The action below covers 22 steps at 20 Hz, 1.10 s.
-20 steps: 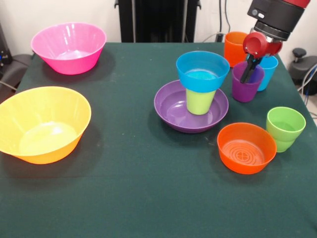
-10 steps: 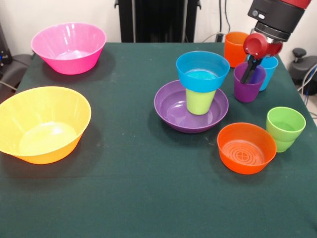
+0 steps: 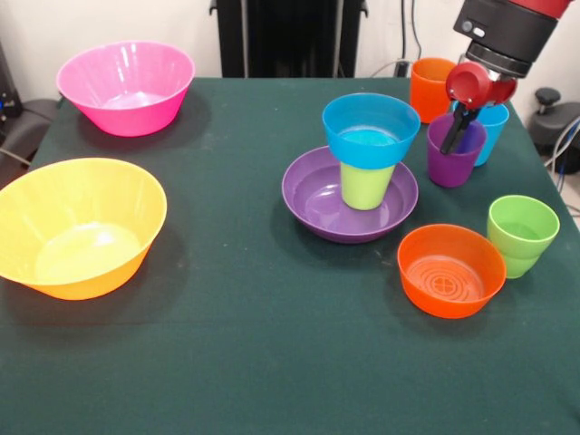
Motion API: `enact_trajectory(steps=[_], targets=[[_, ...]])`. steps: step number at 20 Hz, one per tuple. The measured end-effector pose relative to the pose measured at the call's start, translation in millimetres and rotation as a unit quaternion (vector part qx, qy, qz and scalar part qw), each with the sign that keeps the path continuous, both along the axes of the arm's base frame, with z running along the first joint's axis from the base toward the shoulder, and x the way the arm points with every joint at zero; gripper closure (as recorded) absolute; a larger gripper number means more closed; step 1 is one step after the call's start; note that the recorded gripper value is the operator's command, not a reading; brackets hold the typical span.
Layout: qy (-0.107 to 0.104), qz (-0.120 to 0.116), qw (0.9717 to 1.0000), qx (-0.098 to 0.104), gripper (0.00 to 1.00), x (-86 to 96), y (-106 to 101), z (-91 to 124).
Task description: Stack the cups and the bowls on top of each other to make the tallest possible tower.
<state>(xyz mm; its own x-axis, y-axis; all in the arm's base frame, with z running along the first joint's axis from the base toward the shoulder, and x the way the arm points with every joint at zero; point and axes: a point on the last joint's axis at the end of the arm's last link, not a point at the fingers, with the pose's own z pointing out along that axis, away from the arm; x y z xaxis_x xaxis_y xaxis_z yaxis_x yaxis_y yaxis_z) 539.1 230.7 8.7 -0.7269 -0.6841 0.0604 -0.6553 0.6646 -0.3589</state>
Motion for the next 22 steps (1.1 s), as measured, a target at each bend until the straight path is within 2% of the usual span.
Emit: enact_trajectory(steps=[8, 9, 22], targets=[[0.0, 0.0, 1.0, 0.0, 1.0, 0.1, -0.3, -0.1], [0.0, 0.0, 1.0, 0.0, 0.0, 0.0, -0.2, -0.4], [0.0, 0.0, 1.0, 0.0, 0.0, 0.0, -0.3, -0.4]])
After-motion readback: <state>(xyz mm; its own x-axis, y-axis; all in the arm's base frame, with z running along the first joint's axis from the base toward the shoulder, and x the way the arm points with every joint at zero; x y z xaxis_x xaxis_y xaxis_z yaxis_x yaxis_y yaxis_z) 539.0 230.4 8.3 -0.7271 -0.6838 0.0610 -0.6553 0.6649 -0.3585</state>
